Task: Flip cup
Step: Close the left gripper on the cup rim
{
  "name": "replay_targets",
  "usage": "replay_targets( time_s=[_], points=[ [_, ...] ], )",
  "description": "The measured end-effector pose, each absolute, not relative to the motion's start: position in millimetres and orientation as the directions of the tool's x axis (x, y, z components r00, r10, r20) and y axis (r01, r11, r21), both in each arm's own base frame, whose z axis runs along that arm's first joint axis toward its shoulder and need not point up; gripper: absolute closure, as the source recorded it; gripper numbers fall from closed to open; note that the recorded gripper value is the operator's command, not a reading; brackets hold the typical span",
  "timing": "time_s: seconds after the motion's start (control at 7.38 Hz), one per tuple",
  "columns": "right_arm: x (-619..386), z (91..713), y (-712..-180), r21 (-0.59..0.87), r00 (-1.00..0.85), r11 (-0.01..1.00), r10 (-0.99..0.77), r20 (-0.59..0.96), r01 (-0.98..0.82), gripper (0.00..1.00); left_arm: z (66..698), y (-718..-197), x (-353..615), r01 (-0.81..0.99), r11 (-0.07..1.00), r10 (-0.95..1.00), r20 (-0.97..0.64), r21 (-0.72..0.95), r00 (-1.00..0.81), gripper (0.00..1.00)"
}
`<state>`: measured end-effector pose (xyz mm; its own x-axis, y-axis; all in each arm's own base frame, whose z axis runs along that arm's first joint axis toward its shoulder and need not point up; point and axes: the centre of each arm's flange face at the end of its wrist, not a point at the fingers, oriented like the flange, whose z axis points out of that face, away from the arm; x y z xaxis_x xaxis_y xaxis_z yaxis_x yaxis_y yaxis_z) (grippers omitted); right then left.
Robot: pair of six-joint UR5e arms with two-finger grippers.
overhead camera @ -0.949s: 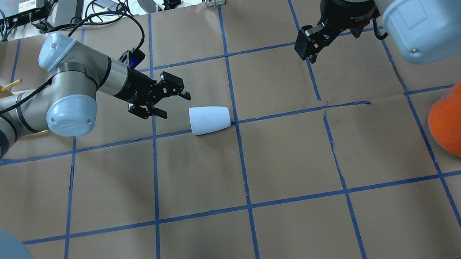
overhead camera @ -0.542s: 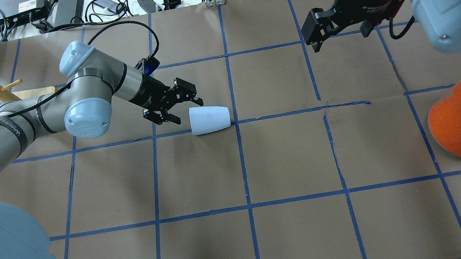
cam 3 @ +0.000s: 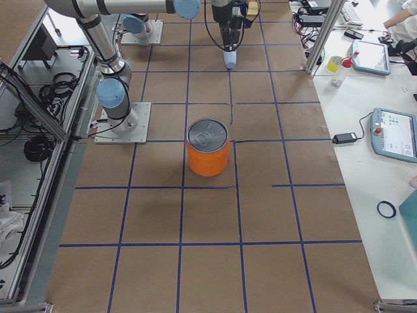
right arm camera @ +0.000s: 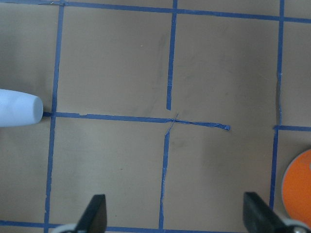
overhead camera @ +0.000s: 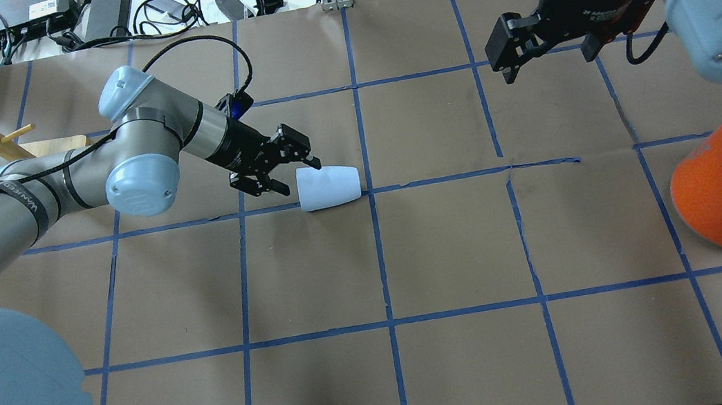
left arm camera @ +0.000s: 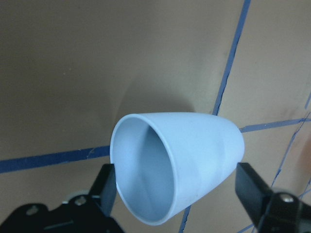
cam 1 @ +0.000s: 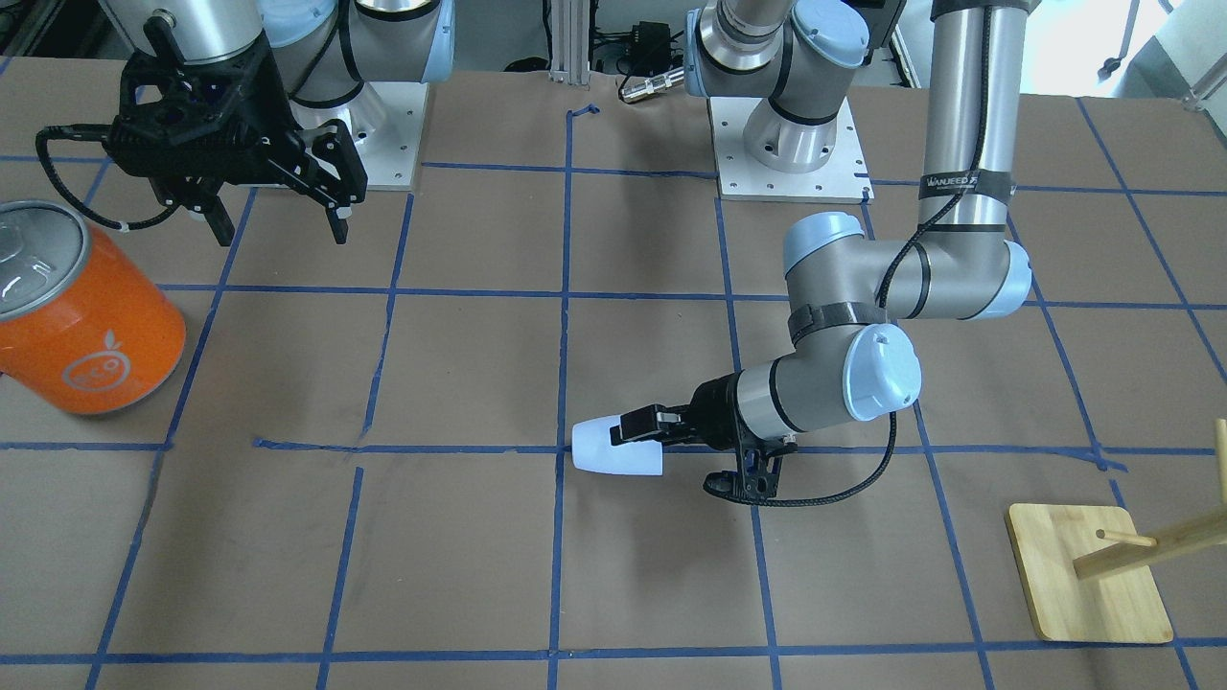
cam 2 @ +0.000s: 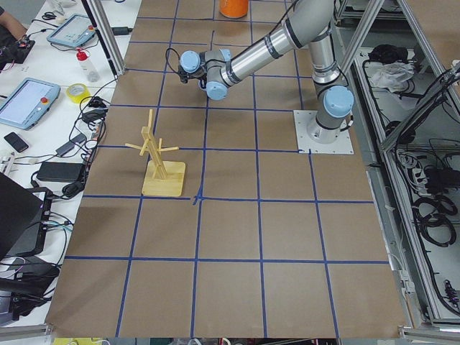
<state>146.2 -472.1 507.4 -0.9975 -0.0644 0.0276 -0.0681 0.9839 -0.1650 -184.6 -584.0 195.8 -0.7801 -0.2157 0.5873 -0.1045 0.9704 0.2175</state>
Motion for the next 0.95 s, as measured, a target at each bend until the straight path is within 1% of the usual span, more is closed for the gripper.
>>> replay_targets(
  time_s=[0.14,0.41,0.95],
  points=[
    [146.0,507.8,-472.0,-0.166,-0.998,0.984,-0.056,0.027,-0.060,0.00,195.9,-583.0,-189.1,-0.106,0.969,-0.221,0.589,0.224,-0.777,1.00],
    [146.2,507.5,-471.6,-0.165,-0.998,0.985,-0.053,0.027,-0.057,0.00,197.7,-582.2,-193.3,-0.124,0.963,-0.245,0.584,0.240,-0.774,1.00],
    [146.3,507.0,-471.1,-0.161,-0.998,0.985,-0.053,0.027,-0.056,0.00,223.7,-594.0,-200.0,-0.266,0.919,-0.387,0.538,0.291,-0.749,1.00]
  ],
)
